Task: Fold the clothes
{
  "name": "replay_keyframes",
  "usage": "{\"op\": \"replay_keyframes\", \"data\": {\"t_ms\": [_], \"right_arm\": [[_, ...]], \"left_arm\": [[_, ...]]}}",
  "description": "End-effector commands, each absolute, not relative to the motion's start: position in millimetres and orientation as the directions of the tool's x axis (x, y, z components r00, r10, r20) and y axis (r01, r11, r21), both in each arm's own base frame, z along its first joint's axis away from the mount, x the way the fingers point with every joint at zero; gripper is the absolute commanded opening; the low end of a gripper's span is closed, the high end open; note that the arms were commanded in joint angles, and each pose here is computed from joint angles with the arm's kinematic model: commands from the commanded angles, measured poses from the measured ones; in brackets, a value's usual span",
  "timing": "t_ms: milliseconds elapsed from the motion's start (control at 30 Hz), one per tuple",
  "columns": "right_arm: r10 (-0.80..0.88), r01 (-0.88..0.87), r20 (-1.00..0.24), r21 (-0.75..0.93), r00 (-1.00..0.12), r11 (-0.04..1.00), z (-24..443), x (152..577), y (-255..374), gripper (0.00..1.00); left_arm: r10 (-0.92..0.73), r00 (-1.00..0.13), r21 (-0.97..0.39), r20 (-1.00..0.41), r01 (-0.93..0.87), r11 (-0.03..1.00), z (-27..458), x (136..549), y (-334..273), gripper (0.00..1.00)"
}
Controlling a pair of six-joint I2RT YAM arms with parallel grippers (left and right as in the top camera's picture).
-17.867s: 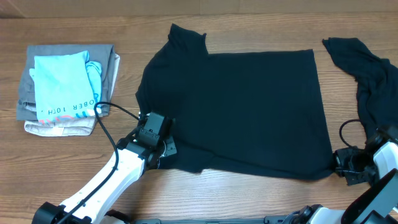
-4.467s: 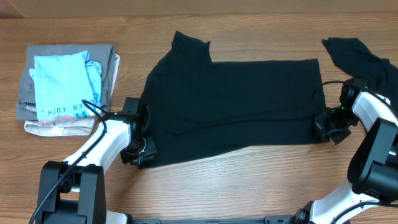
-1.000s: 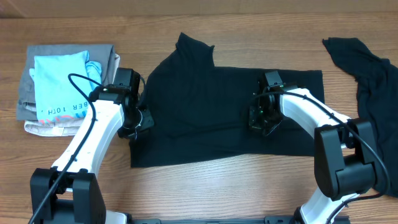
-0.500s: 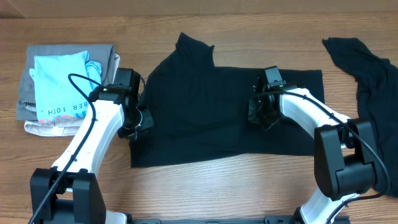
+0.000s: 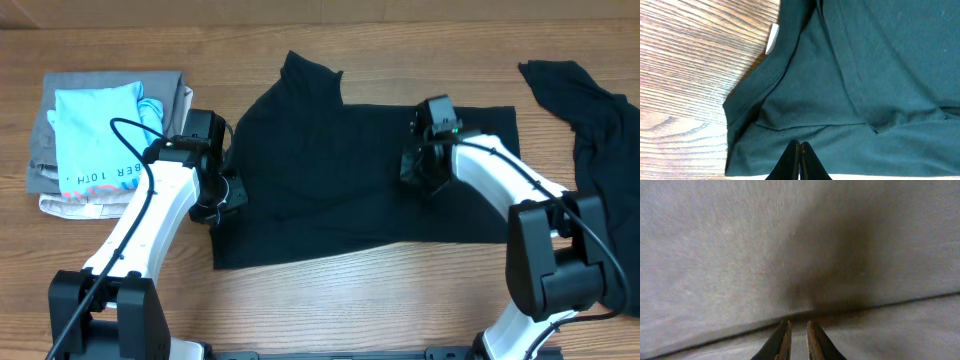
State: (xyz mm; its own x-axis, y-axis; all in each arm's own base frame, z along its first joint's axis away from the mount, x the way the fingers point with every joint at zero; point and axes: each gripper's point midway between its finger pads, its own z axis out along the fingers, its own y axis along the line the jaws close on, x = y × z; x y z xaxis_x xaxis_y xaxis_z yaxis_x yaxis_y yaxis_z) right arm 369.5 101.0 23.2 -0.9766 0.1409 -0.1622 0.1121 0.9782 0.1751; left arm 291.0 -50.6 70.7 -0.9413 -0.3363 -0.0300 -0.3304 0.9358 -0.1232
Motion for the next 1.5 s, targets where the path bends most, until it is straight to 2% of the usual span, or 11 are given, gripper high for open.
{"op": "replay_keyframes", "data": {"t_ms": [0, 100, 200, 333, 433, 533, 633, 733, 900, 1067, 1467], "right_arm": [[0.175, 0.122, -0.242, 0.216, -0.954, 0.969, 72.2, 399.4, 97.4, 0.15], [0.074, 0.007, -0.209, 0.305, -0.975, 0.952, 100.6, 391.3, 116.2, 0.16], [-0.054, -0.120, -0.170, 0.410, -0.984, 0.904, 116.0, 372.2, 145.1, 0.09], [-0.150, -0.198, -0.144, 0.430, -0.978, 0.881, 113.5, 351.7, 174.7, 0.07], [-0.261, -0.309, -0.169, 0.423, -0.950, 0.852, 112.7, 337.9, 204.2, 0.07], [-0.377, -0.435, -0.220, 0.391, -0.900, 0.811, 112.6, 325.1, 238.9, 0.08], [-0.457, -0.518, -0.257, 0.281, -0.851, 0.807, 105.0, 319.4, 258.1, 0.12], [-0.525, -0.578, -0.273, 0.179, -0.806, 0.796, 95.1, 312.0, 273.3, 0.20], [-0.654, -0.718, -0.321, 0.147, -0.685, 0.680, 85.1, 283.2, 314.7, 0.26], [-0.693, -0.750, -0.336, 0.064, -0.638, 0.659, 81.8, 274.8, 325.5, 0.28], [-0.697, -0.757, -0.340, 0.074, -0.631, 0.650, 79.3, 272.8, 331.0, 0.28]], "left_arm": [[-0.269, -0.962, -0.131, -0.039, -0.262, 0.956, 78.2, 293.3, -52.7, 0.04], [-0.247, -0.968, -0.078, -0.037, -0.243, 0.967, 78.2, 288.3, -48.1, 0.04], [-0.326, -0.943, 0.022, -0.068, -0.328, 0.944, 78.0, 288.2, -27.1, 0.04], [-0.444, -0.893, -0.025, -0.071, -0.443, 0.896, 78.1, 294.6, -13.8, 0.04], [-0.502, -0.862, -0.096, -0.065, -0.495, 0.863, 79.0, 302.3, -4.9, 0.04], [-0.550, -0.833, -0.106, -0.067, -0.542, 0.834, 79.2, 303.7, 11.2, 0.04], [-0.577, -0.814, -0.104, -0.063, -0.570, 0.815, 79.1, 302.0, 22.5, 0.04], [-0.585, -0.809, -0.101, -0.056, -0.579, 0.809, 78.9, 299.9, 25.2, 0.05], [-0.586, -0.808, -0.102, -0.060, -0.579, 0.809, 79.0, 300.9, 25.4, 0.06], [-0.585, -0.808, -0.107, -0.067, -0.578, 0.809, 79.3, 303.0, 25.4, 0.07], [-0.584, -0.809, -0.107, -0.061, -0.577, 0.810, 79.1, 301.9, 24.5, 0.06]]}}
